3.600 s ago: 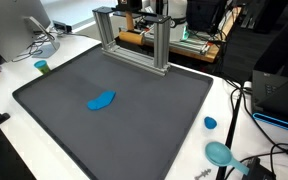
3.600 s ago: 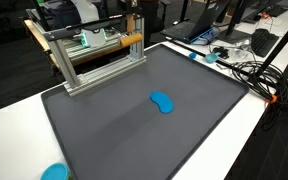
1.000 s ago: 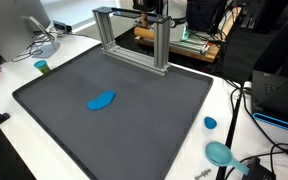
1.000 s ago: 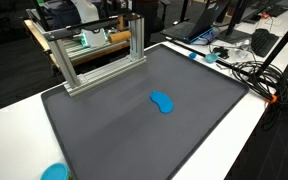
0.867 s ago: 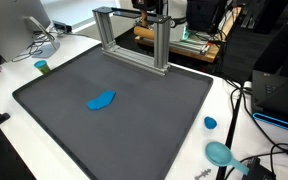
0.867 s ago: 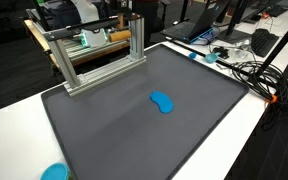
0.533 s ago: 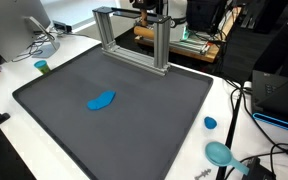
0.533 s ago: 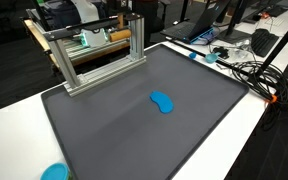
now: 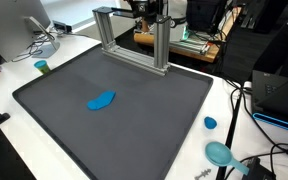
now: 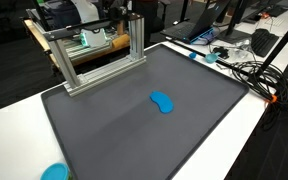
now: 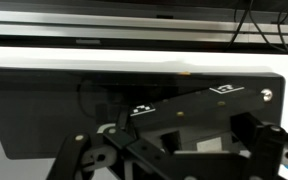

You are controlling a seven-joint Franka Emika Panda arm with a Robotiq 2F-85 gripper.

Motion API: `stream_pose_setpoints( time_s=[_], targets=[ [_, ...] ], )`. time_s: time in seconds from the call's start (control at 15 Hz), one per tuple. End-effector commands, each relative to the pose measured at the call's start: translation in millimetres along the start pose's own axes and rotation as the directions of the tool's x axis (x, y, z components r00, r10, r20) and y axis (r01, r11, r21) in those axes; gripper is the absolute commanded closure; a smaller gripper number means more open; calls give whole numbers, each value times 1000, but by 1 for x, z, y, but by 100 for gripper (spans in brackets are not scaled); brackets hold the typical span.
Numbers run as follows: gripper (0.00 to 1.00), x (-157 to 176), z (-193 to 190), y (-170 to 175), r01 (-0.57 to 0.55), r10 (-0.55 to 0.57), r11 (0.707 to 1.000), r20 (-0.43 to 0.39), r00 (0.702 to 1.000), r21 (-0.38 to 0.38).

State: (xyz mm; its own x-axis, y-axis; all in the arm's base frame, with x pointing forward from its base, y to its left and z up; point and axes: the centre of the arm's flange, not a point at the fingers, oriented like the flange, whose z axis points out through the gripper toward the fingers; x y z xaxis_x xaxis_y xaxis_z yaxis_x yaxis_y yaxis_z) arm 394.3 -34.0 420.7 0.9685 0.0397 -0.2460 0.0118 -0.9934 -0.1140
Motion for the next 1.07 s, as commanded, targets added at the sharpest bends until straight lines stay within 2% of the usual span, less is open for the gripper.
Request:
stream_pose_setpoints(
  time_s=[0.0,0.2,0.6,0.87,1.0],
  targets=[
    [0,-11,-10,5,58,-62,993,39,997,100],
    [0,-18,-14,7,32,-33,998,22,999,50],
    [0,-18,-28,1,-73,70,997,-73,995,-27],
    [0,-31,-51,-1,-161,142,980,-159,977,-115],
    [0,-41,-67,-1,-197,165,972,-218,962,-130]
  ],
)
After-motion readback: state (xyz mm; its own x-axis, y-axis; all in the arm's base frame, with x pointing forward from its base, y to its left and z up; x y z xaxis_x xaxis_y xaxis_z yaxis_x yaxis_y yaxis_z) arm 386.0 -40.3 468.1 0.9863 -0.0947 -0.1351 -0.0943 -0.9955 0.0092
